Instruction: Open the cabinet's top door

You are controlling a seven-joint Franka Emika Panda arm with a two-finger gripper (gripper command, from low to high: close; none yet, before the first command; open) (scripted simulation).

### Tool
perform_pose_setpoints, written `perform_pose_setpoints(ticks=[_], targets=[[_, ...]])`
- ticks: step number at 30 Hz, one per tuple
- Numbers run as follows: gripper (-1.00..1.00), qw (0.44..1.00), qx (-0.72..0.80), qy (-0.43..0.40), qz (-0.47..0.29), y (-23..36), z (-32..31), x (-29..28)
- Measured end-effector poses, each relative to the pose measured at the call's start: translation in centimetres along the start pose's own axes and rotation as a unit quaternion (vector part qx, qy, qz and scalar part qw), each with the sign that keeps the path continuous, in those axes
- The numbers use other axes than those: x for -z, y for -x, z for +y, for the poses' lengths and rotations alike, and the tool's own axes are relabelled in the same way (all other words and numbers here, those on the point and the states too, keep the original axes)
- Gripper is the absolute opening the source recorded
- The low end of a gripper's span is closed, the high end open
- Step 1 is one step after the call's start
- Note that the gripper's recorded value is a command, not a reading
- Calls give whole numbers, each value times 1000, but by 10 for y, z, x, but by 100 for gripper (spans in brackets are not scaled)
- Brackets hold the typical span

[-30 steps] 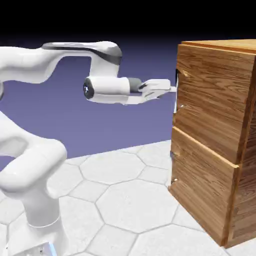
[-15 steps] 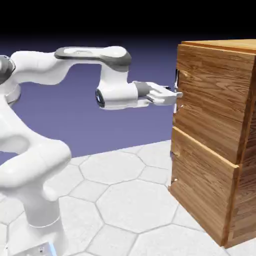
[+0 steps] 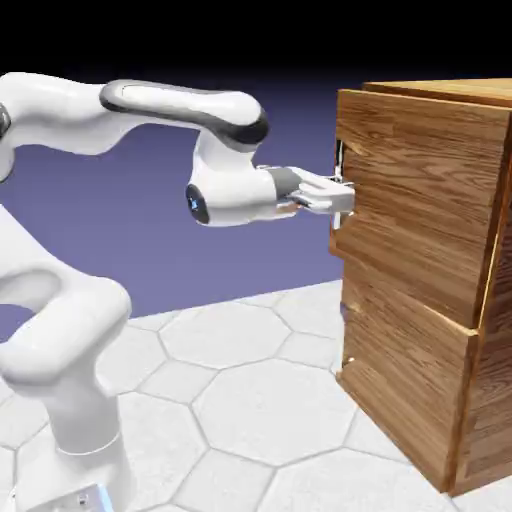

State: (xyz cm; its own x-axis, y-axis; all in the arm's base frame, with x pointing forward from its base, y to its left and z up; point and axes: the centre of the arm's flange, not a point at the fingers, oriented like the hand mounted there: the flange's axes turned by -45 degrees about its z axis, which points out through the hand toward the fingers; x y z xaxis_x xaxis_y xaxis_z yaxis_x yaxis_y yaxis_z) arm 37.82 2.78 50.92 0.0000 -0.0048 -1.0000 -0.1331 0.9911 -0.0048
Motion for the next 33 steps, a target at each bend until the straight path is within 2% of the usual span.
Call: perform_pose_setpoints(ticks=[19, 33], targets=[[-100, 982, -2, 190, -1, -1, -76, 101], [-100, 940, -2, 342, -1, -1, -164, 158]])
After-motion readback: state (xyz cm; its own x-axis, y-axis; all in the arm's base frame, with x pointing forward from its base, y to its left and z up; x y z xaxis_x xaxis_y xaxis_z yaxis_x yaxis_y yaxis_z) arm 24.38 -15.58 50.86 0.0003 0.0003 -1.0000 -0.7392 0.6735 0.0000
